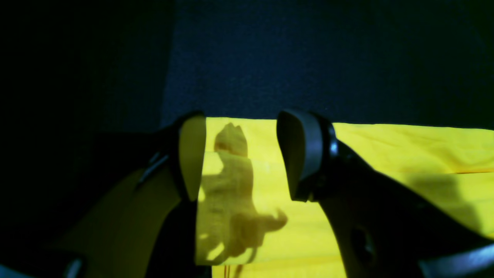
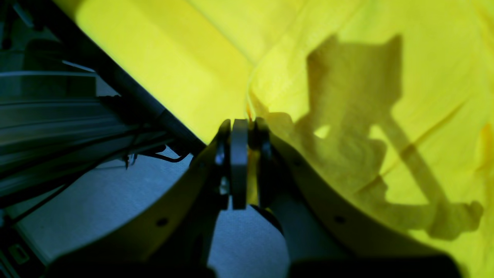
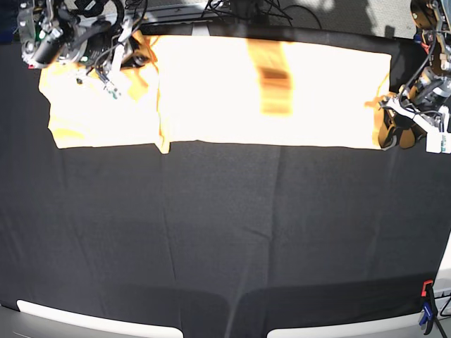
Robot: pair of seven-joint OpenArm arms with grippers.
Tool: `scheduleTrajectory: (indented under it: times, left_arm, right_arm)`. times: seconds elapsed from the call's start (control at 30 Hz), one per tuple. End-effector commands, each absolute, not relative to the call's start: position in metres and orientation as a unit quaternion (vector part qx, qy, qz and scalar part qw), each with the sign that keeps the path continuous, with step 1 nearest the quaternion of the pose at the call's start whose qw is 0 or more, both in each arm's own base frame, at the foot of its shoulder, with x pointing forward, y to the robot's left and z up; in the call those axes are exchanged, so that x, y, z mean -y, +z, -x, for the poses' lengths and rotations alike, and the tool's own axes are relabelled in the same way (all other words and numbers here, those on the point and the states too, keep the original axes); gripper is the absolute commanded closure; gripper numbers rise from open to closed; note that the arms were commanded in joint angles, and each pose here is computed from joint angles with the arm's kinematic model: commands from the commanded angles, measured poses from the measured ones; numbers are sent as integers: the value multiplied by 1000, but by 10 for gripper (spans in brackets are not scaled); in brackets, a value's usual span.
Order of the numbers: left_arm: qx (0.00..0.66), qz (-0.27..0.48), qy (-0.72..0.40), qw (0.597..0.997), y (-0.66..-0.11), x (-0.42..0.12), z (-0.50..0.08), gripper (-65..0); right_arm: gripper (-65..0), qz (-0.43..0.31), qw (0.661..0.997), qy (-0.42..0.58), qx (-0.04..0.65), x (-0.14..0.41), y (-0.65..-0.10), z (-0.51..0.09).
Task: Layout the t-shirt on the table in an organized manner, then fold the t-shirt properly
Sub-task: 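Grasp the strip end with the right gripper, left gripper holding the other end, then lift the strip end with the left gripper and fold it toward the right gripper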
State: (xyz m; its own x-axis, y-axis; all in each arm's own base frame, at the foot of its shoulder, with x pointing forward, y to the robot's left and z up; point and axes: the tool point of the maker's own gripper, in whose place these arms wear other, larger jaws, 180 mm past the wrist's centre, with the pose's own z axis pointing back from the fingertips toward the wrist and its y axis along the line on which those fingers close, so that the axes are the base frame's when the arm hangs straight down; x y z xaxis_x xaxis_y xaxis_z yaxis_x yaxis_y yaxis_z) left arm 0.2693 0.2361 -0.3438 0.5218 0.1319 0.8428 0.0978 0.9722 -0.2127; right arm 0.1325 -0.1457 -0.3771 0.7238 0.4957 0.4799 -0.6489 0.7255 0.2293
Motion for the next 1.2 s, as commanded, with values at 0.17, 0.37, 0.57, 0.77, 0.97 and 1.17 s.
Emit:
scheduleTrajectory:
  times: [0.17,0.37,0.57,0.77,0.97,1.17]
  left_arm:
    - [512,115,5,851,-329,-239,-276,-307]
    - [512,114,5,851,-329,-239,-276,-307]
    - [512,114,5,851,-329,-239,-276,-307]
    - [512,114,5,851,-329,-239,-276,-307]
    - [508,114,4,854,-331,-239,-275,-307]
    - [486,113,2,867,-339,-239,-269,-307]
  right_arm:
    - [-25,-201,900,322,215,142,-368,-137]
    - [-25,-211,894,324,224,136,-361,-137]
    - [-115,-236,896,322,193,131,-362,-124]
    - [-148,-268,891,318,180,123,-357,-118]
    - [-148,-254,884,329,215,124,-347,-146]
    - [-147,-220,872,346,268,127,-328,-190]
